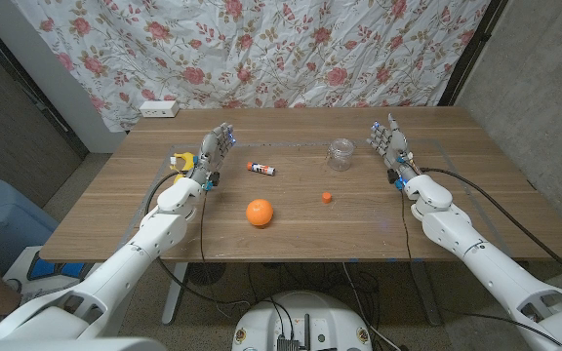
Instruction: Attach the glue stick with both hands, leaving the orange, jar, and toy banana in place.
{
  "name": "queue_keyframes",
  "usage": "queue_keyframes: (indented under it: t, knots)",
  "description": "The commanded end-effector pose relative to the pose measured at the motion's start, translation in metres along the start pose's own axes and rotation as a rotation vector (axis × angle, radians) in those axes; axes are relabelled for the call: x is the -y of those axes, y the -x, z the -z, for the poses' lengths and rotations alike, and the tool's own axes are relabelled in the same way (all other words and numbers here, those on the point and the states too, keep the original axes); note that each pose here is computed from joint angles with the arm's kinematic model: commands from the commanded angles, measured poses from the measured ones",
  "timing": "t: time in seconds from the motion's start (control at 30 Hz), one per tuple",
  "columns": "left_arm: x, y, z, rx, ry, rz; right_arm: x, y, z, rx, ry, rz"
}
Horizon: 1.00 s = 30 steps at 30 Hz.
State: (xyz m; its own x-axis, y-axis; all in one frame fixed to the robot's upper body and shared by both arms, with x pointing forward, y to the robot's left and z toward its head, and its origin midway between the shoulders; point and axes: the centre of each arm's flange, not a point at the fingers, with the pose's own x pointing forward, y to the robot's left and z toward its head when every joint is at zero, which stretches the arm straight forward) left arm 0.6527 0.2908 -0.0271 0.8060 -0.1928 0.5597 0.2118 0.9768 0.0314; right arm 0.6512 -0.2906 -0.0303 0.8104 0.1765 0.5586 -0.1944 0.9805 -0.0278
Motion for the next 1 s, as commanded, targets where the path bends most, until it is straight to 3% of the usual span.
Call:
queue_keyframes:
  t: [0.03,0.63,1.0]
  knots:
    - [-0.003,0.005,-0.008,0.002,-0.028,-0.001,0.003,0.011,0.002,0.001,0.030,0.022]
    - [-0.003,0.008,-0.039,-0.045,-0.193,0.060,0.003,0.021,-0.003,0.019,0.062,0.037]
    - [-0.001,0.008,-0.060,-0.034,-0.365,0.123,0.004,0.023,0.000,0.033,0.047,0.036]
